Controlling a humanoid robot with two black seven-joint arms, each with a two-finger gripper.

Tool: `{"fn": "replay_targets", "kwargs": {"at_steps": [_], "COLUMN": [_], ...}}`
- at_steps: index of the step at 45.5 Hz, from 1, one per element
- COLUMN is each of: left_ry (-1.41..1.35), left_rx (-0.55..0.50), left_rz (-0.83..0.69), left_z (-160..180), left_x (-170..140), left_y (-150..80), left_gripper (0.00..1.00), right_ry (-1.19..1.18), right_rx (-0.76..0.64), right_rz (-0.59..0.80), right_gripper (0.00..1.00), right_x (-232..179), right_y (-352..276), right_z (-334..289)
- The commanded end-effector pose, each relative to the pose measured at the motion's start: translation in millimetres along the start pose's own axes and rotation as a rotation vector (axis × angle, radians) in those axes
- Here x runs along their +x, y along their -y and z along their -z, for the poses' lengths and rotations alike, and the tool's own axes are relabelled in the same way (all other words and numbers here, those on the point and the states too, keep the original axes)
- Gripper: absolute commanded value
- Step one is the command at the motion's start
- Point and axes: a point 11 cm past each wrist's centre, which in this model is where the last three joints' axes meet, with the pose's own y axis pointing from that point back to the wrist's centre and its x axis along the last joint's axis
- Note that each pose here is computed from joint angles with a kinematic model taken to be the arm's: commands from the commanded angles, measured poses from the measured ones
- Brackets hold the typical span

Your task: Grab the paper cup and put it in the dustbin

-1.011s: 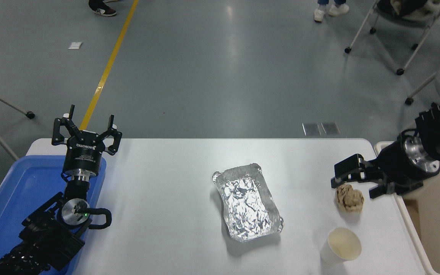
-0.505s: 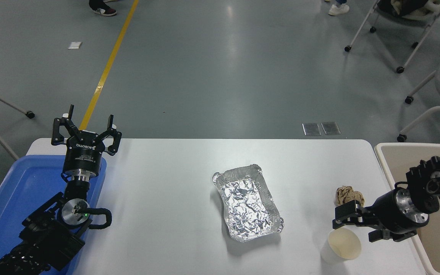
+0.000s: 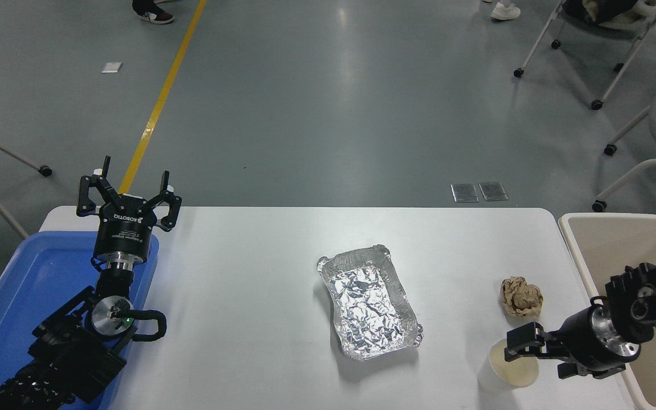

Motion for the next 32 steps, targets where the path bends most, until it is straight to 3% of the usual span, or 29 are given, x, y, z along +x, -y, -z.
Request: {"fn": "replay_targets", "kwargs": {"at_steps": [1,3,5,7,9,10,32], "left_ry": [0.001,0.000,0.000,0.000,0.001,0.000,0.000], "left_rx": [0.001,0.000,0.000,0.000,0.000,0.000,0.000], "left_rz": [0.000,0.000,0.000,0.000,0.000,0.000,0.000], "left_z": [0.3,0.0,0.0,0.0,0.1,0.0,0.0], "left_x": [0.0,0.0,0.0,0.0,0.0,0.0,0.0], "left_y": [-0.1,0.0,0.0,0.0,-0.1,0.0,0.0], "left_gripper": [0.99,0.99,0.99,0.99,0.99,0.99,0.99], "right_ry": [0.019,0.021,0.022,0.024,0.027,0.028,0.048], "right_rx": [-0.005,-0.008,-0.010,-0.013,-0.020,-0.019,0.015], "right_rz": [-0.023,-0.023,-0.019,-0.016,-0.011,-0.016,-0.060], "right_gripper": [0.97,0.90,0.73,0.46,0.08,0.00,0.00], "right_x": [-7.1,-9.8,-12.6,-14.1,-15.2,-13.5,2.5], "right_y": [18.2,20.6,23.7,24.8,25.6,25.1,-1.4], "right_z": [-7.2,-8.9,-9.4,-10.5,-13.5,-13.1,-8.3]}}
